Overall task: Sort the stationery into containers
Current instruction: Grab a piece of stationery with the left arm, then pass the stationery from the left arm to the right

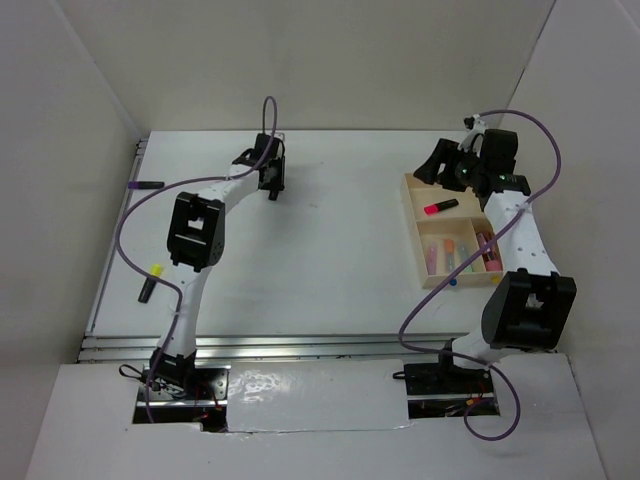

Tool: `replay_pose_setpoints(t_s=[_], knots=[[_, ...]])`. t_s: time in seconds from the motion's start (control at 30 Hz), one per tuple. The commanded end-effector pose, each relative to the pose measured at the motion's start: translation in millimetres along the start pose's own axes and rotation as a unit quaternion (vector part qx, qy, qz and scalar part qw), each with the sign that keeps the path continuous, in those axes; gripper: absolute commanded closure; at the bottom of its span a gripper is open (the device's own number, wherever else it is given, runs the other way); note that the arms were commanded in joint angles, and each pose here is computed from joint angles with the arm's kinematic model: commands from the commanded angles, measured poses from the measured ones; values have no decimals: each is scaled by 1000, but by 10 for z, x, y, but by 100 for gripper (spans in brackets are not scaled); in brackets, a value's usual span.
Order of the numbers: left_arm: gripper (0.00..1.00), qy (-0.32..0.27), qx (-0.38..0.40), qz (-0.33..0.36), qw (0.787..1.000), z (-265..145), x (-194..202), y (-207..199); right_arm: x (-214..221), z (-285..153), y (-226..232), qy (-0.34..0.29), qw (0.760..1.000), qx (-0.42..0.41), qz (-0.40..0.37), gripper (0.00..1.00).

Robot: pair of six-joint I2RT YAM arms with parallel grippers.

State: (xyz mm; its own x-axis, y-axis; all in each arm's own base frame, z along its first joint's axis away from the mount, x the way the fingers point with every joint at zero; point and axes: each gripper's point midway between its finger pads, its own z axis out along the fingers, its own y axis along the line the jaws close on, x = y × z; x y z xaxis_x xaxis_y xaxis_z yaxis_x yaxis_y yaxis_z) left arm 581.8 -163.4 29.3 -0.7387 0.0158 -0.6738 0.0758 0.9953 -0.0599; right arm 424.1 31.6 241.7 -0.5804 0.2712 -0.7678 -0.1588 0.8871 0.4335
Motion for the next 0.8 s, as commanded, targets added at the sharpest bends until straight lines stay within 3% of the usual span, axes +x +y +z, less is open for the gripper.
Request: replay_pose_setpoints(t_s=[0.0, 0.03, 0.1, 0.13, 0.2, 0.23, 0.27, 0.43, 0.77], knots=[[79, 30, 15, -6, 999, -113, 165, -18, 51, -82, 313, 4, 999, -36, -3, 28], [88, 22, 43, -3, 999, -251, 137, -103, 94, -61, 412, 9, 999, -48, -4, 28], [93, 2, 61, -2, 998, -429, 74, -169, 154, -28, 511, 14, 998, -60, -3, 28], [95, 18, 87, -1, 996, -506, 260, -241, 189, -11, 574, 18, 998, -66, 4, 28], [98, -44, 132, 1, 990, -936, -70, -440, 273, 29, 710, 28, 996, -87, 10, 28], [98, -34, 163, 6, 986, -1037, 60, -548, 364, 73, 821, 42, 994, -99, 20, 28], [98, -62, 183, 18, 981, -1310, -116, -641, 415, 100, 878, 51, 993, -107, 28, 27], [100, -81, 257, 61, 961, -2057, -151, -1187, 652, 212, 1300, 106, 977, -170, 72, 24], [100, -119, 341, 106, 926, -2914, -49, -2027, 687, 229, 1726, 125, 966, -216, 73, 21]])
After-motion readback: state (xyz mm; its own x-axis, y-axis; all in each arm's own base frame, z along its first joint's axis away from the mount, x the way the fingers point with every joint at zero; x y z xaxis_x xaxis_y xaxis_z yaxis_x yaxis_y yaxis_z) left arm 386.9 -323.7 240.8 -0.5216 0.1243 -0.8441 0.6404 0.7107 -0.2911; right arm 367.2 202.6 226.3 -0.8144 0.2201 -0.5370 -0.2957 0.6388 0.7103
